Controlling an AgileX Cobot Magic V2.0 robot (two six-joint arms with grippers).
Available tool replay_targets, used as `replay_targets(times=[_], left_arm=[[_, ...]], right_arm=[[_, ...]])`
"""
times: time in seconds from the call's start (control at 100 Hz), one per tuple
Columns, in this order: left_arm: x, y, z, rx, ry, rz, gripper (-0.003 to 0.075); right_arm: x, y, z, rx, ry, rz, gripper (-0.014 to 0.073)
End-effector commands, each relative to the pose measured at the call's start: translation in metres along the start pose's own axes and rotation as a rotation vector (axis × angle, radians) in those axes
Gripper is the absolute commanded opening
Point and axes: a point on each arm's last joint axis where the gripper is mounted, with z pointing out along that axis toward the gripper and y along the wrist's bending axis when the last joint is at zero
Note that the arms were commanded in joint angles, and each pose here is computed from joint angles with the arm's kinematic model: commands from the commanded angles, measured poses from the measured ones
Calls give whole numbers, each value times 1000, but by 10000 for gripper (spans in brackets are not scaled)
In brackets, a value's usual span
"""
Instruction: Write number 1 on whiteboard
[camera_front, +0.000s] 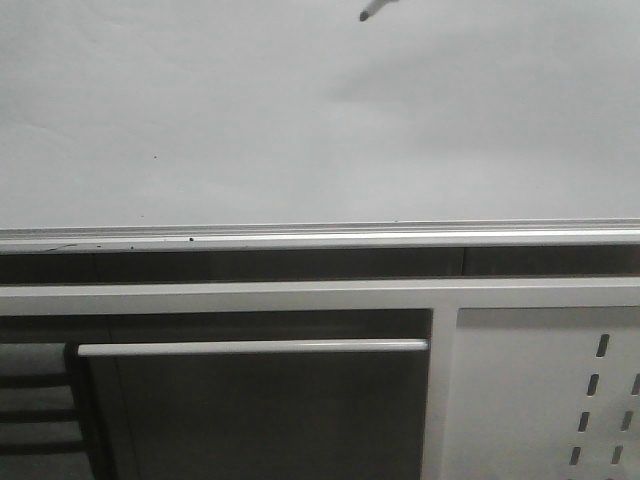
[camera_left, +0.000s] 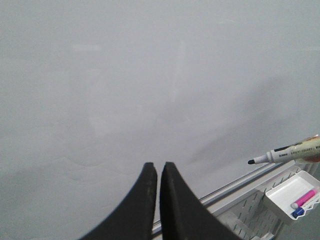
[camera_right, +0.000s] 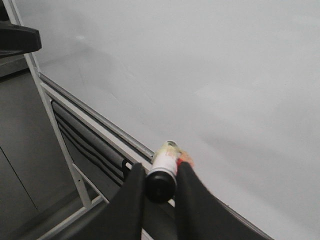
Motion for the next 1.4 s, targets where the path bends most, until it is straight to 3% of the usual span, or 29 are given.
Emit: replay_targets(times=[0.0, 0.43, 0.8, 1.03, 1.22, 1.39], left_arm=[[-12, 2, -3, -34, -58, -24, -20], [-14, 5, -3, -63, -71, -24, -20], [-14, 5, -3, -63, -71, -20, -20], [-14, 5, -3, -66, -73, -20, -20], [-14, 5, -3, -60, -70, -20, -20], [-13, 2, -3, -29, -59, -36, -20]], right_arm=[[-15, -3, 6, 32, -66, -13, -51], [-39, 4, 41, 78, -134, -127, -51], [-9, -5, 91, 115, 26, -124, -51], [-6, -8, 95, 126, 43, -141, -52], [-9, 13, 82, -96, 82, -128, -51], [-20, 23, 58, -170, 39, -126, -51]])
